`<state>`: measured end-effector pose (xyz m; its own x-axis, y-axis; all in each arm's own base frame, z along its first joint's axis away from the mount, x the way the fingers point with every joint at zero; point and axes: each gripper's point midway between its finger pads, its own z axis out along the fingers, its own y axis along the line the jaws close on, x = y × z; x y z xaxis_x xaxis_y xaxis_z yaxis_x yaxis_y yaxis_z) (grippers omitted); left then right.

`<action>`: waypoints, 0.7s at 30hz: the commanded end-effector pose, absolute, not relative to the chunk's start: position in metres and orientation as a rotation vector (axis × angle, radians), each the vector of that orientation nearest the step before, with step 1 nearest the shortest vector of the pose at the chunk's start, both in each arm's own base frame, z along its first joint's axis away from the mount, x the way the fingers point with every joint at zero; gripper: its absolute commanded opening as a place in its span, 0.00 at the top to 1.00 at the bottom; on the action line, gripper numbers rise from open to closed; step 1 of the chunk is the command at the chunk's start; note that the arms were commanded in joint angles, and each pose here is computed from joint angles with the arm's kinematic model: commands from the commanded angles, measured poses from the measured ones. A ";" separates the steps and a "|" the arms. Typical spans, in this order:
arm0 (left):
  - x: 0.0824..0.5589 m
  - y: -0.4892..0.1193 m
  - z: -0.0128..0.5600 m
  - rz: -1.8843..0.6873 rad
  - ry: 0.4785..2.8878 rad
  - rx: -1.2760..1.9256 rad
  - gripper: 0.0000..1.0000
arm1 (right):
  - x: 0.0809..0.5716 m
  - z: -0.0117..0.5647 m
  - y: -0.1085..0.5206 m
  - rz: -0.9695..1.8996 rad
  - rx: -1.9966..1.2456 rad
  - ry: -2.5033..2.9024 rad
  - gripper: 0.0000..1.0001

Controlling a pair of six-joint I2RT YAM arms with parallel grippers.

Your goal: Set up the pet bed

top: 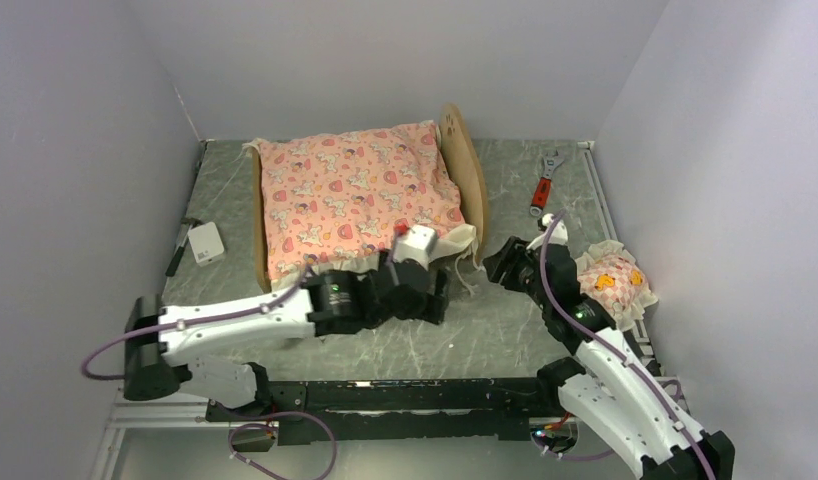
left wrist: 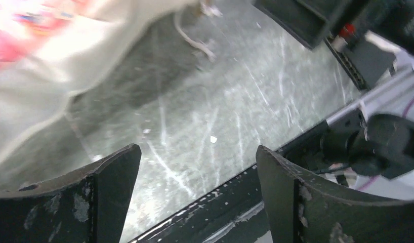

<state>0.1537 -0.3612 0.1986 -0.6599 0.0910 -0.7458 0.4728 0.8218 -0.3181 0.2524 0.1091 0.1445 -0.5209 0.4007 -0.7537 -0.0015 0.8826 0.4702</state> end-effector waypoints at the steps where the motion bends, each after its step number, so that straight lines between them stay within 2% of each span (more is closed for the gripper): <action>1: 0.177 -0.272 0.212 -0.295 2.282 0.207 0.08 | 0.259 0.180 0.119 0.430 0.066 2.027 0.43; 11: 0.184 -0.144 0.221 -0.158 2.278 -0.117 0.02 | 0.284 0.186 0.143 0.265 -0.112 2.018 0.46; 14: 0.179 -0.124 0.225 -0.146 2.247 -0.162 0.02 | 0.294 0.181 0.143 0.214 -0.125 2.028 0.51; 21: 0.176 -0.101 0.234 -0.116 2.194 -0.187 0.02 | 0.305 0.169 0.150 0.175 -0.197 2.034 0.71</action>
<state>0.1743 -0.1187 0.2329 -0.6093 -0.1747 -0.7734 -0.0364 0.9806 -0.1928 0.2868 0.1427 0.1406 -0.5429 -0.0568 -0.8379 -0.1969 0.9785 0.0613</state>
